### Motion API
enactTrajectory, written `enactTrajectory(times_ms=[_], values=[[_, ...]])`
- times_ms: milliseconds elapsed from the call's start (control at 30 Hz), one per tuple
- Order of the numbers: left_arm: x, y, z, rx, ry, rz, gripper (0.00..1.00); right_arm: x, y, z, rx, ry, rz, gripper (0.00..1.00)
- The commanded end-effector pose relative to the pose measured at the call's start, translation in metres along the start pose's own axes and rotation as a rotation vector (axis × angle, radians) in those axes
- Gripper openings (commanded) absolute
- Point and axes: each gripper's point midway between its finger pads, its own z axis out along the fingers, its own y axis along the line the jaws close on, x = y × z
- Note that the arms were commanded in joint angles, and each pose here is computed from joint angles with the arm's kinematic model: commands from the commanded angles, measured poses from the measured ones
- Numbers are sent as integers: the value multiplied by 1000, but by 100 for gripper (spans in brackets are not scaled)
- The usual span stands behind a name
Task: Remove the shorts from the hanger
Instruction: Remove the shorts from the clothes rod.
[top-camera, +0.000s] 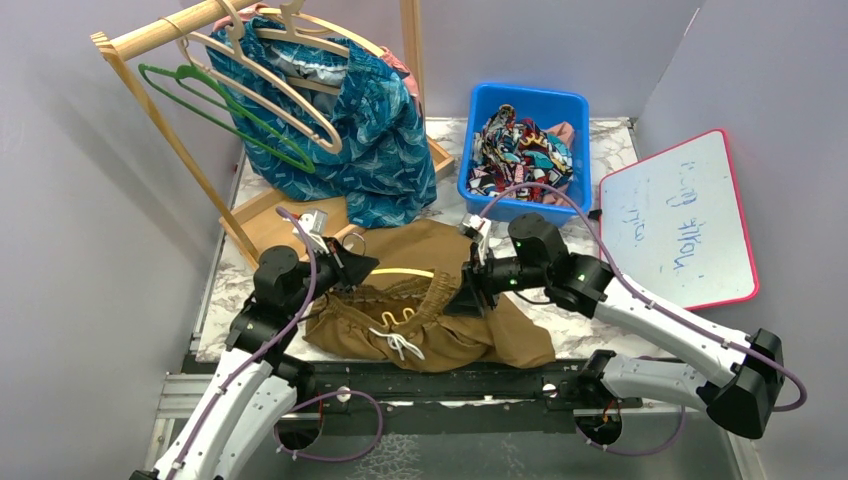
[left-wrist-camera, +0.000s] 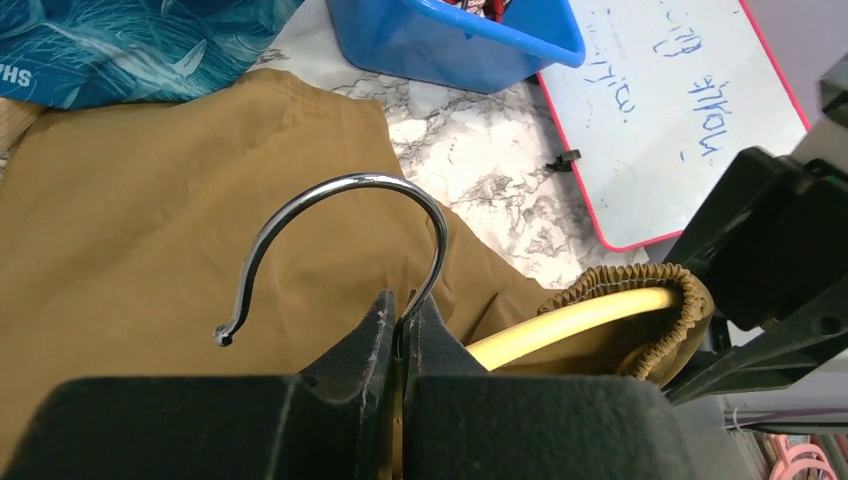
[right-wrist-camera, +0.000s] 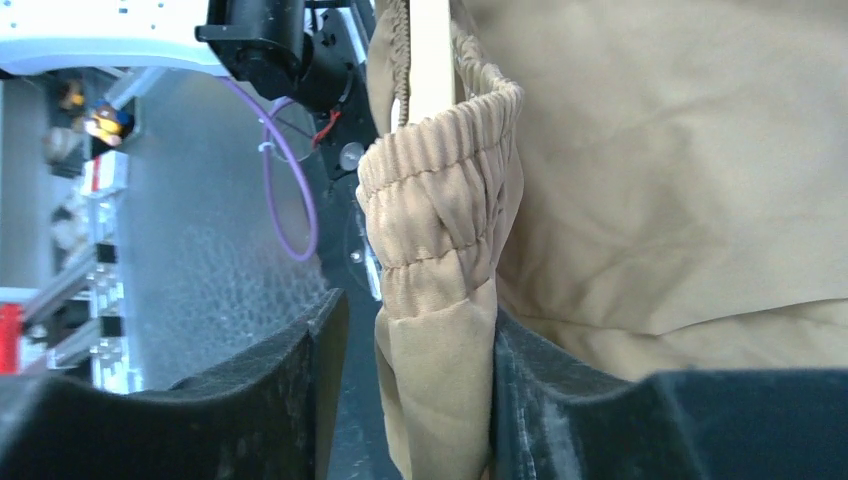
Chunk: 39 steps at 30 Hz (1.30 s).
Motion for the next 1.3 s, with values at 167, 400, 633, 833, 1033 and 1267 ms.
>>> enactTrajectory(times_ms=[167, 400, 633, 833, 1033, 1267], values=[[-15, 0, -7, -29, -67, 19, 0, -57, -7, -22, 156, -185, -96, 65], [-12, -1, -7, -23, -50, 19, 0, -72, -15, -12, 187, -163, -100, 61], [-13, -2, -8, -24, -50, 19, 0, -68, 7, 2, 20, -134, -91, 43], [-13, -1, -9, -29, -52, 20, 0, -67, -4, -1, 92, -152, -86, 21], [-14, 3, -11, -54, -69, 18, 0, -61, -27, -14, 245, -153, -74, 4], [-26, 22, -19, -184, -138, -8, 0, -65, -46, -42, 414, -242, -74, 1]])
